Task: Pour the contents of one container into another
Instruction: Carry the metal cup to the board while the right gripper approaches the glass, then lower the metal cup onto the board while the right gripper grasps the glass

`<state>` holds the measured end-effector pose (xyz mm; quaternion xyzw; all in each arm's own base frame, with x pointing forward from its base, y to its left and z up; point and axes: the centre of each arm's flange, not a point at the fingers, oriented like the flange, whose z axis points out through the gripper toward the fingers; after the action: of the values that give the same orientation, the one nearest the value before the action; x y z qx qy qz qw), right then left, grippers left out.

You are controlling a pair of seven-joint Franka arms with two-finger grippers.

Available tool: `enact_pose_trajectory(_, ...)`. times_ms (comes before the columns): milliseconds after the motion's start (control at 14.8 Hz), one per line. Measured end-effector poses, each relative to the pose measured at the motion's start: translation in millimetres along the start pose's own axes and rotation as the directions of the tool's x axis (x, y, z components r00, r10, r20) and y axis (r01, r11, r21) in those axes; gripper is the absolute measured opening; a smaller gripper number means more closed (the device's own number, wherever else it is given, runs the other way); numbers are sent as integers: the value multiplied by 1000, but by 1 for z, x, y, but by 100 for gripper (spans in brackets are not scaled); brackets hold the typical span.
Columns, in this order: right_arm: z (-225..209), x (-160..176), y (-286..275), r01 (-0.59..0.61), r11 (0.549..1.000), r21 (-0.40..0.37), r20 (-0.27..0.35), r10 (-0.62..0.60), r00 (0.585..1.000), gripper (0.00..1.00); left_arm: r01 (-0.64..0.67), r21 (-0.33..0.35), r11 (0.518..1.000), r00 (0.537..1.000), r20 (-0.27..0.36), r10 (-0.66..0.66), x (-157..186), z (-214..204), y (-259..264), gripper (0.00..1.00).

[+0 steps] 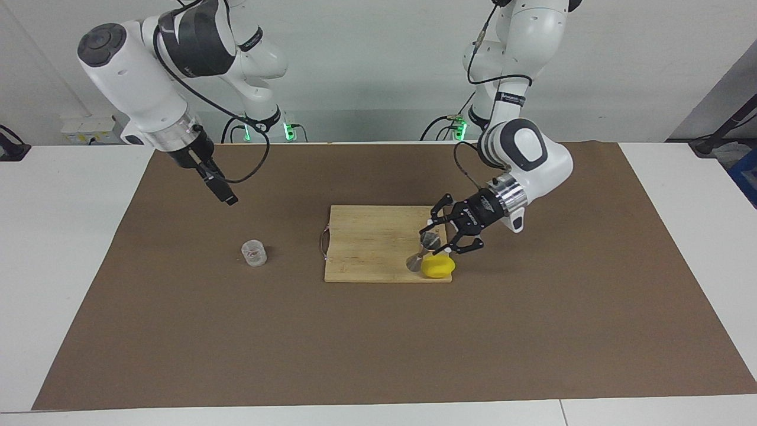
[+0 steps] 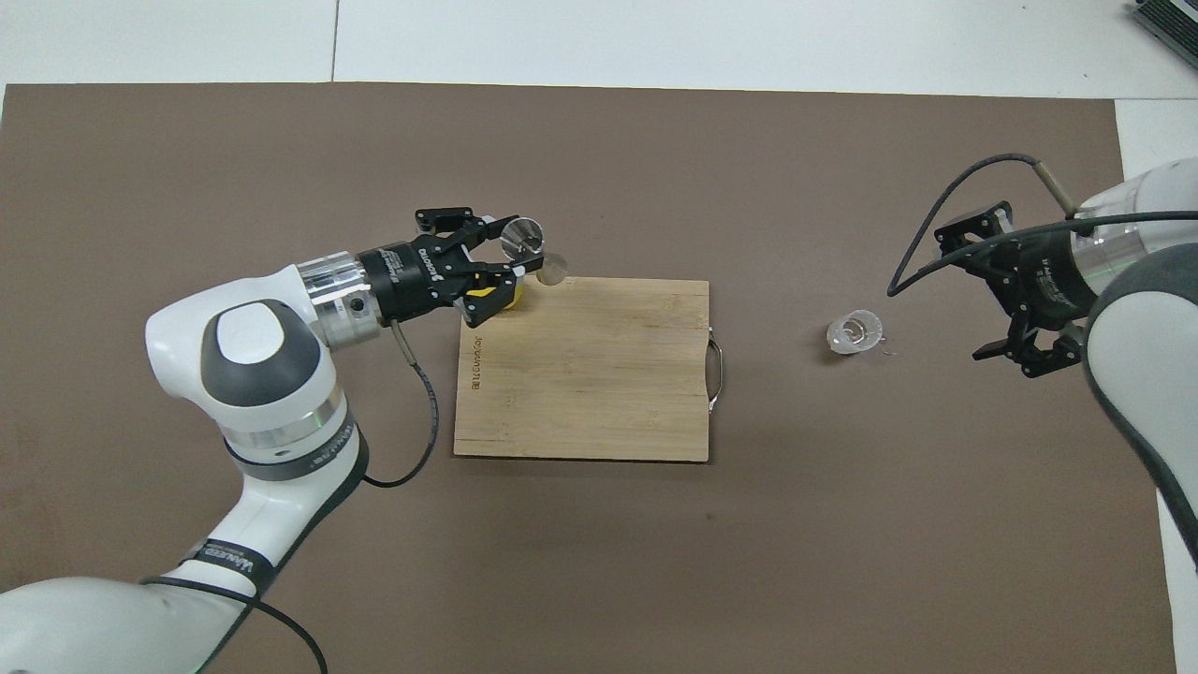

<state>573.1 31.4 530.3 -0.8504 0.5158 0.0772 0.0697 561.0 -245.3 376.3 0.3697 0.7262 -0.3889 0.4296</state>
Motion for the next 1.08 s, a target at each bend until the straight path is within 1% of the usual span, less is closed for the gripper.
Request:
enact_pose_trajectory(203, 42, 39, 1, -144, 990, 4, 92, 143, 985, 100, -18, -11, 1000, 999, -48, 18, 2, 36, -43, 52)
enact_pose_trajectory(406, 78, 73, -3, -247, 968, 44, 156, 238, 959, 100, -40, -41, 998, 994, -102, 35, 8, 63, -76, 52)
enact_pose_trajectory(542, 103, 85, -5, -283, 958, 45, 180, 271, 946, 100, -44, -49, 998, 992, -118, 38, 11, 75, -89, 52)
enact_pose_trajectory(677, 129, 96, -9, -307, 951, 44, 185, 294, 938, 100, -37, -52, 998, 993, -114, 31, 11, 85, -93, 52)
enact_pose_trajectory(881, 161, 113, -10, -357, 933, 43, 236, 338, 911, 100, -23, -40, 999, 994, -108, 19, 14, 104, -99, 52)
enact_pose_trajectory(1084, 187, 136, 3, -348, 937, 22, 262, 331, 907, 100, -25, -24, 999, 991, -131, 22, 26, 121, -109, 52)
